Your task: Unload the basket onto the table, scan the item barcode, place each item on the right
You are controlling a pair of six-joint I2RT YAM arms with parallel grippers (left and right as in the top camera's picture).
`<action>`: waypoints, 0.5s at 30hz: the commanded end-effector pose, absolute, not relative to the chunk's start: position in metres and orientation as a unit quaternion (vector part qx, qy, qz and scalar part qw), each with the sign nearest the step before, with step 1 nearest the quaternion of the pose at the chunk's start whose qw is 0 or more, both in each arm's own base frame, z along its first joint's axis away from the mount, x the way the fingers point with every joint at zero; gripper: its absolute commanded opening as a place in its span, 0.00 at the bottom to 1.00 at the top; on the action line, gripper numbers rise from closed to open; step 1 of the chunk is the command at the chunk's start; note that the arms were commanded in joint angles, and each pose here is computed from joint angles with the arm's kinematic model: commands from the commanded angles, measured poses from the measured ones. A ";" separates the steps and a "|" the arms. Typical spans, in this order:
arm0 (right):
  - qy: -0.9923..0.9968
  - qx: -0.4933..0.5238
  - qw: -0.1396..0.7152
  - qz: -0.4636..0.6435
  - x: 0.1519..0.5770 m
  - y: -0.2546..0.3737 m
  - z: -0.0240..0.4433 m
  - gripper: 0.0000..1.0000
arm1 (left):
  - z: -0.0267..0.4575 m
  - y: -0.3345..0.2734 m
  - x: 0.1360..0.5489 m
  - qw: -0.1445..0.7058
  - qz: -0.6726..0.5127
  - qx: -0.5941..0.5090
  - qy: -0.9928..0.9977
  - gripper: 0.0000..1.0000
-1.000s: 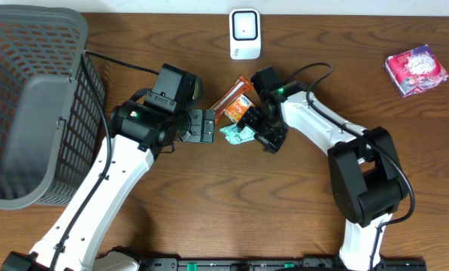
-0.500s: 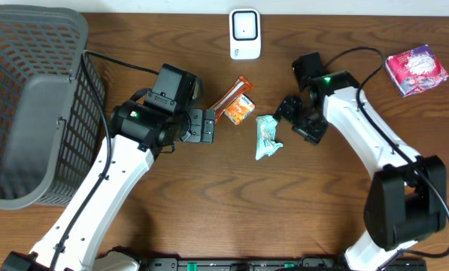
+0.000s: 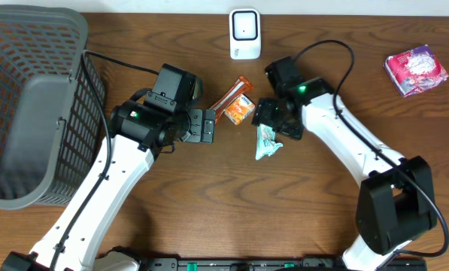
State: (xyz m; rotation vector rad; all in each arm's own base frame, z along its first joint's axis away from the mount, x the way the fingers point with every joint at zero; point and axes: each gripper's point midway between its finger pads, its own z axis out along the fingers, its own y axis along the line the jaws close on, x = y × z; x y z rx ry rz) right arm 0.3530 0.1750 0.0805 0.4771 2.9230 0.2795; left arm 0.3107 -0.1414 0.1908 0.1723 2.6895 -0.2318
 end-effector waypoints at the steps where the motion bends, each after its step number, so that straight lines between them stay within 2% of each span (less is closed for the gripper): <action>1: 0.985 0.134 0.101 0.046 0.349 0.170 0.072 0.75 | 0.191 -0.141 0.311 0.214 -0.085 0.062 0.971 0.98; 3: 0.985 0.130 0.104 0.039 0.348 0.170 0.068 0.70 | 0.191 -0.141 0.311 0.214 -0.085 0.062 0.971 0.98; 9: 0.985 0.124 0.117 0.029 0.341 0.167 0.040 0.64 | 0.191 -0.141 0.311 0.214 -0.085 0.062 0.971 0.98; 11: 0.984 0.122 0.120 0.040 0.339 0.170 0.029 0.54 | 0.191 -0.141 0.311 0.214 -0.085 0.062 0.971 0.98; 12: 0.984 0.122 0.122 0.044 0.338 0.170 0.024 0.35 | 0.191 -0.141 0.311 0.214 -0.085 0.062 0.971 0.98; 13: 0.984 0.120 0.124 0.051 0.338 0.172 0.020 0.29 | 0.191 -0.141 0.311 0.214 -0.085 0.062 0.971 0.98; 15: 0.983 0.120 0.126 0.054 0.335 0.172 0.012 0.23 | 0.191 -0.141 0.311 0.214 -0.085 0.062 0.971 0.98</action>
